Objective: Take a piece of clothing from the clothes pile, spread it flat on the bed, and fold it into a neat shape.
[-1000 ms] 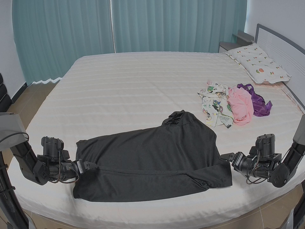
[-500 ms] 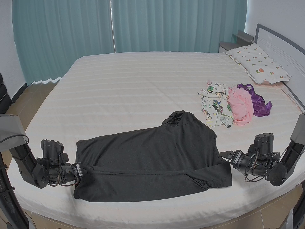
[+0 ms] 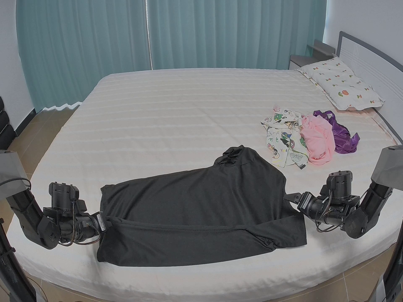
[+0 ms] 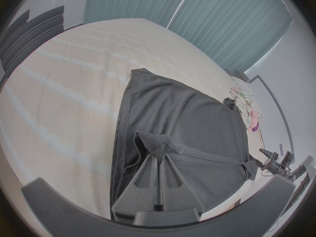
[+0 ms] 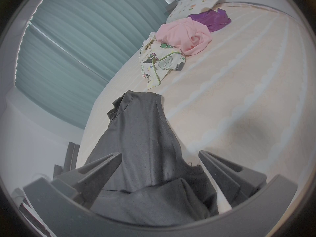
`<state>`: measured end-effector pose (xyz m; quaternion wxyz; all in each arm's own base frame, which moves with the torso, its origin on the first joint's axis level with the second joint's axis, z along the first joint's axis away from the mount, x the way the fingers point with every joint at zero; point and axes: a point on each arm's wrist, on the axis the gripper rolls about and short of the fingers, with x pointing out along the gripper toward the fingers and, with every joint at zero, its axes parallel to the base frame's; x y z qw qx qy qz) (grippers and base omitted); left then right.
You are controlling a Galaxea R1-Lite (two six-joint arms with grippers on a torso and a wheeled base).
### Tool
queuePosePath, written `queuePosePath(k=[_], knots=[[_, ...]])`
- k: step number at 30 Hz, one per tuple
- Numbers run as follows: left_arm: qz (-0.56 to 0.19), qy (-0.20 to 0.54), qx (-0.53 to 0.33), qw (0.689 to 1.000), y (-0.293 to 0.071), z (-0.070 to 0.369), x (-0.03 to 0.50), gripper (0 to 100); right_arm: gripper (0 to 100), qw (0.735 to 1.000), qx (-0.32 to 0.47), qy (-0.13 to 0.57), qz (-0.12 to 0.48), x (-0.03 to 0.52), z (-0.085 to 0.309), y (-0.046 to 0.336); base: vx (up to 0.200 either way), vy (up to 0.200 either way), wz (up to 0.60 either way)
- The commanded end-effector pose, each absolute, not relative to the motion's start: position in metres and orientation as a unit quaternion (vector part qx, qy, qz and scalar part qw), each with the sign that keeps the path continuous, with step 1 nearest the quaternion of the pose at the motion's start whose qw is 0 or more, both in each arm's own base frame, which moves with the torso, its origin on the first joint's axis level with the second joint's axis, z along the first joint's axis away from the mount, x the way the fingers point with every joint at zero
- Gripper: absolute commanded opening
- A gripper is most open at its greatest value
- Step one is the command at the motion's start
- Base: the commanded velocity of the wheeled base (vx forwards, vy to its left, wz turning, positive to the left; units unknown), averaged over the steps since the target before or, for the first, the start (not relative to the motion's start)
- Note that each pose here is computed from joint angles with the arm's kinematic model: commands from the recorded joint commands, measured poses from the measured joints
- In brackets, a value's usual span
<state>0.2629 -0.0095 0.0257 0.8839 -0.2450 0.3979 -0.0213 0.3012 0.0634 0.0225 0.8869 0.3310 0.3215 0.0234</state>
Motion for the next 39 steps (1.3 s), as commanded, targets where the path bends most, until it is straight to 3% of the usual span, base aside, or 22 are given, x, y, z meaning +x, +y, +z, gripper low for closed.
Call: queuePosePath(k=[1,10,11,39], knots=[[-0.022,0.395,-0.245,0.885,-0.009,0.027,0.262,0,100,0.888,0.316,0.333,0.022,0.309,0.008,0.066,0.000,0.000,0.00],[-0.021,0.396,-0.246,0.884,-0.009,0.027,0.261,0,100,0.900,0.271,0.340,0.034,0.306,-0.002,0.071,0.000,0.000,0.00],[-0.021,0.398,-0.246,0.884,-0.009,0.027,0.261,0,0,0.901,0.268,0.340,0.026,0.304,-0.002,0.070,0.000,0.000,0.00],[0.003,0.360,-0.261,0.896,-0.004,0.059,0.203,0,0,0.932,0.275,0.228,0.053,0.276,0.014,0.061,0.000,0.000,0.00]])
